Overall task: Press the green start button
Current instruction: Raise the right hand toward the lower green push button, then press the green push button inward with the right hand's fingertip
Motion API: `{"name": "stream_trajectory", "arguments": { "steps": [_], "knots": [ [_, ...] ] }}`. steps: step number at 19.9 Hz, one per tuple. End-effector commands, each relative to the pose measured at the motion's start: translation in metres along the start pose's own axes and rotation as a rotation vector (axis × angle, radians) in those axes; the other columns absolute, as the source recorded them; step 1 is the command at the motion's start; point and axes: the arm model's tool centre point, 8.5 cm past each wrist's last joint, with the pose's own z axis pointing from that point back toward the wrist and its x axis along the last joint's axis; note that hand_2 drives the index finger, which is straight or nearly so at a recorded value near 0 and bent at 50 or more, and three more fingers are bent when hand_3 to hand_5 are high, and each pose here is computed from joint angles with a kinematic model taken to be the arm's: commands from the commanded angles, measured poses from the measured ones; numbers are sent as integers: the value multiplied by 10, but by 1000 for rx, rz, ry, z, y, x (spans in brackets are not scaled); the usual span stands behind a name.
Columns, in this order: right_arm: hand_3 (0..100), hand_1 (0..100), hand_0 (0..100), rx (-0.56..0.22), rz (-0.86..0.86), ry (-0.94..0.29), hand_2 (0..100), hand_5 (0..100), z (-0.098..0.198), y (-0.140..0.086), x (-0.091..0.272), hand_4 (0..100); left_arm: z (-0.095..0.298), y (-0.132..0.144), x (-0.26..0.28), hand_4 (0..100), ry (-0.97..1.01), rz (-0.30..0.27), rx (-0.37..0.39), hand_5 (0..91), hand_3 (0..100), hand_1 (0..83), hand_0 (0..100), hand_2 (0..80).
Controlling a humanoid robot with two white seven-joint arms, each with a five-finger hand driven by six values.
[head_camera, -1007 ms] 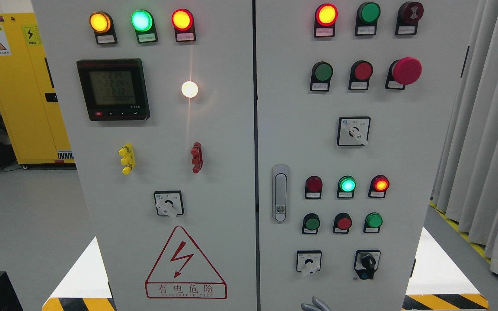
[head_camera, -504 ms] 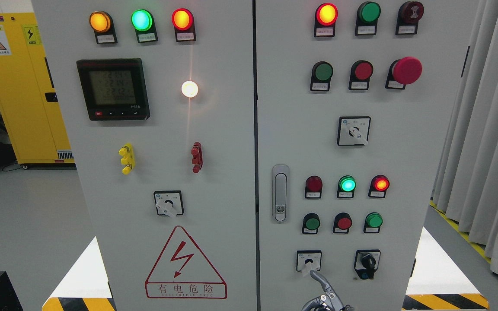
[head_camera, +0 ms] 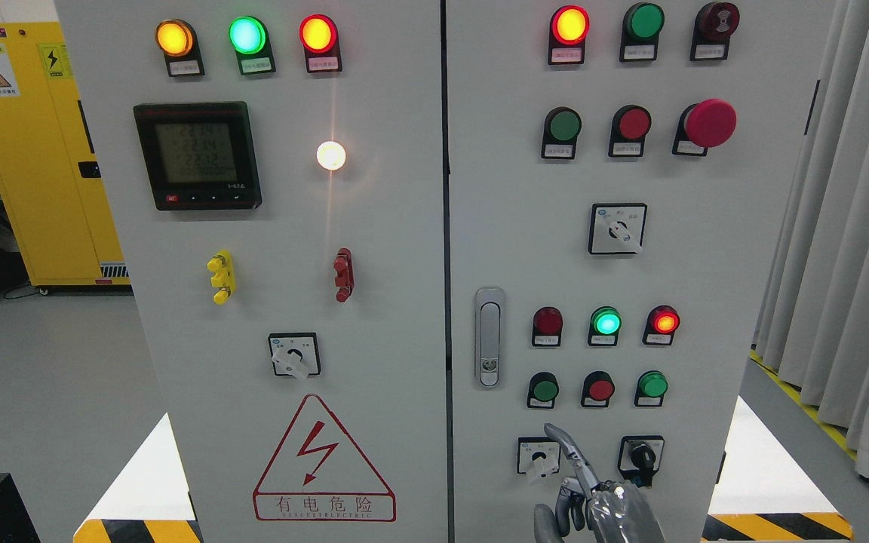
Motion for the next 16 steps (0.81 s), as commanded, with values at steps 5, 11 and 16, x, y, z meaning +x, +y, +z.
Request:
{"name": "stream_trajectory", "arguments": {
  "steps": [5,11,16],
  "knots": [
    [1000,954,762,41,166,6,6,1000,-17,-1,-19,1000,0,0,0,0,0,0,0,0,0,556,120,0],
    [998,954,753,61,186,20,6,1000,-24,5,-28,1000,0,0,1,0,-2,0,0,0,0,556,120,0],
    [994,955,751,61,188,25,6,1000,-26,5,-30,1000,0,0,0,0,0,0,0,0,0,556,120,0]
  ]
}}
